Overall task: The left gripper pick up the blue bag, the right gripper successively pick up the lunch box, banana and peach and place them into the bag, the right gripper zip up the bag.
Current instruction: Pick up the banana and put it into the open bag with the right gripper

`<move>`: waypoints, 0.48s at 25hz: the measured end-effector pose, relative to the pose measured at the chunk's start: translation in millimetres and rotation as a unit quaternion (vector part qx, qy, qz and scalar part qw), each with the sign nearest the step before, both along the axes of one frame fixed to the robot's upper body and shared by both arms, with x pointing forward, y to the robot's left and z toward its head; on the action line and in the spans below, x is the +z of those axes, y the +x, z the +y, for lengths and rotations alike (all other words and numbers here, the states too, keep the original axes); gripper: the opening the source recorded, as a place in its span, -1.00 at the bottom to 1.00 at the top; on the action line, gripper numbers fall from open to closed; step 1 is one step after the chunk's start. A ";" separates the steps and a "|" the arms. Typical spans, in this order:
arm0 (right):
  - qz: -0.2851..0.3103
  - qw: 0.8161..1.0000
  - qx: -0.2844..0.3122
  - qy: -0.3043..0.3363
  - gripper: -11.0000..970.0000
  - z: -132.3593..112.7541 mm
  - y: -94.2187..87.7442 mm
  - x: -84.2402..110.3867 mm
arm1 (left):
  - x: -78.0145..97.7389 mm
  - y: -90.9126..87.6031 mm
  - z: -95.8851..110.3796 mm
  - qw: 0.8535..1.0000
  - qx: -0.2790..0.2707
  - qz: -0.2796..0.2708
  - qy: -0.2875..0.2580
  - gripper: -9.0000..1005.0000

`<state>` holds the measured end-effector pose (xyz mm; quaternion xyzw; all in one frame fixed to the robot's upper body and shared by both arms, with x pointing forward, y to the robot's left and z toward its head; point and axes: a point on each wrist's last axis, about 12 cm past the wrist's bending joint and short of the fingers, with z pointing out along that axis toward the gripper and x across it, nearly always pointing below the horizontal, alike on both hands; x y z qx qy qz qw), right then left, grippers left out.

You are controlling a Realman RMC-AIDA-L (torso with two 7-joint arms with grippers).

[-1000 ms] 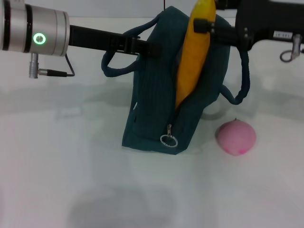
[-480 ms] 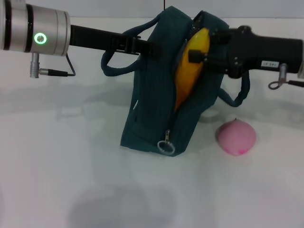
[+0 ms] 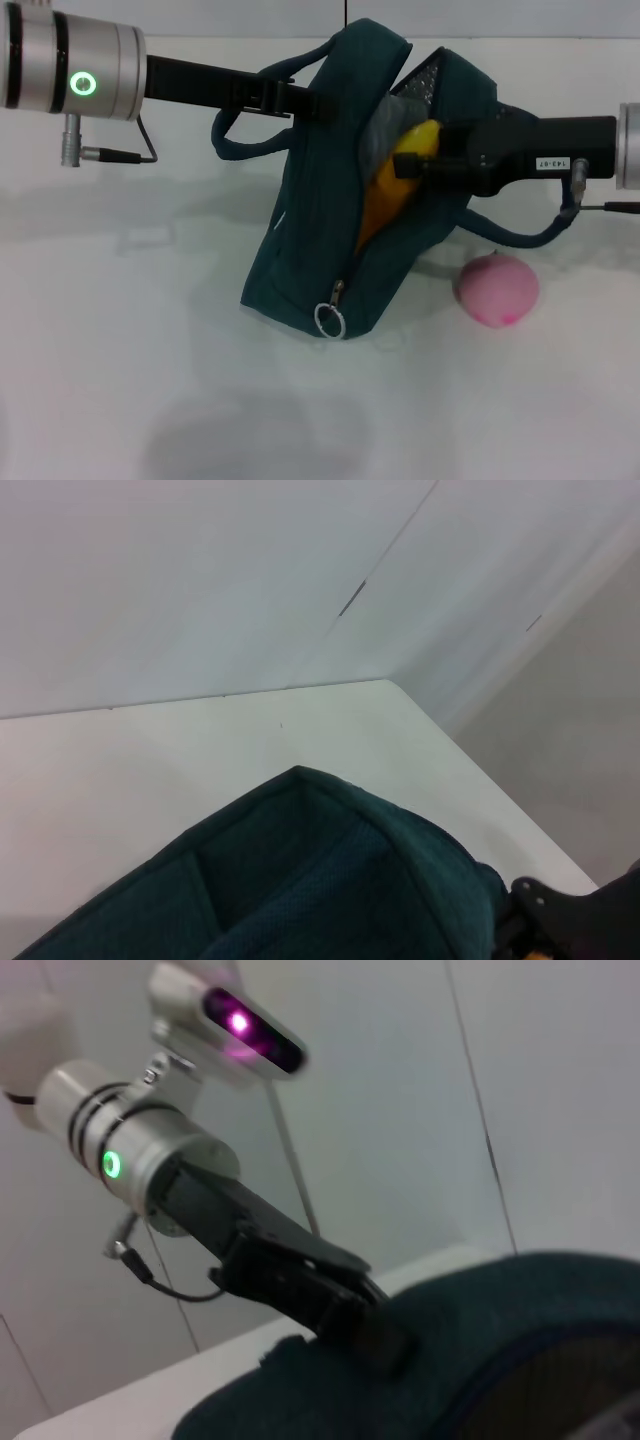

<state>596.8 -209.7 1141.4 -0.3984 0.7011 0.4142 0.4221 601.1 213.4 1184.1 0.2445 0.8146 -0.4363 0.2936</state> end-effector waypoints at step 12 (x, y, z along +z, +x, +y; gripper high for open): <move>0.038 0.999 -0.010 -0.009 -0.10 -6.6 5.9 15.3 | -1.7 -0.8 0.0 1.000 -0.001 0.002 -0.001 -0.87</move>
